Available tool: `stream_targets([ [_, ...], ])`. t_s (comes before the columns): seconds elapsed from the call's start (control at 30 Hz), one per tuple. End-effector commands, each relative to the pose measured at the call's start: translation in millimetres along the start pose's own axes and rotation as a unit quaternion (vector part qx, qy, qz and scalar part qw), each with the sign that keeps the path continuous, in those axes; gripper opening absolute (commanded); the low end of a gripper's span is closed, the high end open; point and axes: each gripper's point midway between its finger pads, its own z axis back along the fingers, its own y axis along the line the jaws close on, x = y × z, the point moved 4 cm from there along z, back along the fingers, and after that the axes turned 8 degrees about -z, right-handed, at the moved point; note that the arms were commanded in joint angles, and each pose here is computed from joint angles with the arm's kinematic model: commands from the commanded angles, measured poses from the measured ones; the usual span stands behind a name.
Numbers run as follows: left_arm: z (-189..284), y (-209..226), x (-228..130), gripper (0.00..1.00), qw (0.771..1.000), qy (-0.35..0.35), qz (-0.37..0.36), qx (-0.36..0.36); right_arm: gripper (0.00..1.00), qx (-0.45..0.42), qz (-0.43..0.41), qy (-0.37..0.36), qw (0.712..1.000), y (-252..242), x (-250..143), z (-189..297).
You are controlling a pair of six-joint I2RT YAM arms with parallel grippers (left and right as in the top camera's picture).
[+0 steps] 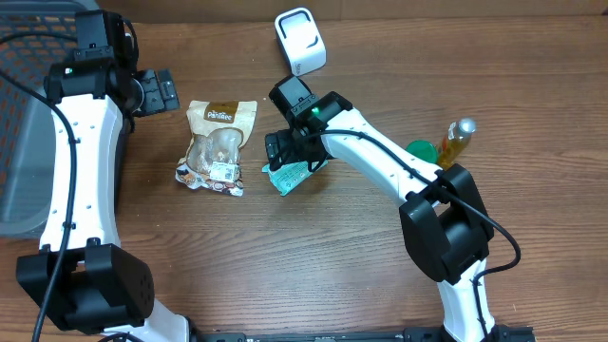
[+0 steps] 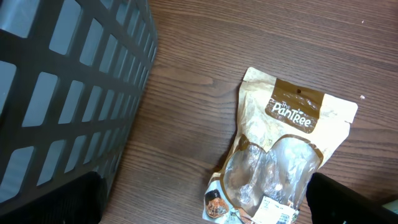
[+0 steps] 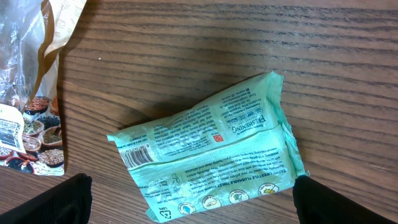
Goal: Scan the item barcode
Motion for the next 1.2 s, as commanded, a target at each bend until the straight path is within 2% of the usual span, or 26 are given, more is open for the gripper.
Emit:
stream_targets([
  [0.0,4,5,4,1.00,1.000,-0.008,0.003,0.008,1.00,0.016,-0.001,-0.025,1.000,6,9,21],
  [0.47,4,5,5,1.00,1.000,-0.010,0.003,0.008,1.00,-0.001,-0.001,0.001,1.000,-1,-1,20],
  [0.7,6,5,29,1.00,0.998,-0.069,0.011,0.006,1.00,-0.001,-0.001,0.000,1.000,-1,-1,20],
  [0.73,6,0,30,1.00,0.997,-0.070,0.023,-0.013,1.00,-0.001,-0.001,0.000,1.000,-1,-1,20],
  [0.87,12,-42,13,1.00,0.982,-0.016,0.073,-0.176,1.00,-0.001,0.000,-0.001,1.000,-1,0,20],
  [0.9,15,-51,13,0.85,0.976,-0.014,0.068,-0.208,1.00,0.000,-0.002,-0.002,1.000,-2,1,20],
  [0.93,17,-57,10,0.50,0.971,-0.007,0.058,-0.230,1.00,-0.001,-0.009,-0.002,1.000,-4,2,20],
  [0.97,18,-61,6,0.23,0.970,0.002,0.056,-0.238,1.00,-0.002,-0.014,-0.001,1.000,-6,2,21],
  [1.0,17,-64,1,0.04,0.969,0.014,0.055,-0.240,1.00,-0.004,-0.023,0.001,1.000,-9,3,21],
  [1.17,6,-90,-33,0.04,0.967,0.077,0.014,-0.241,1.00,0.000,-0.053,0.018,0.998,-31,10,22],
])
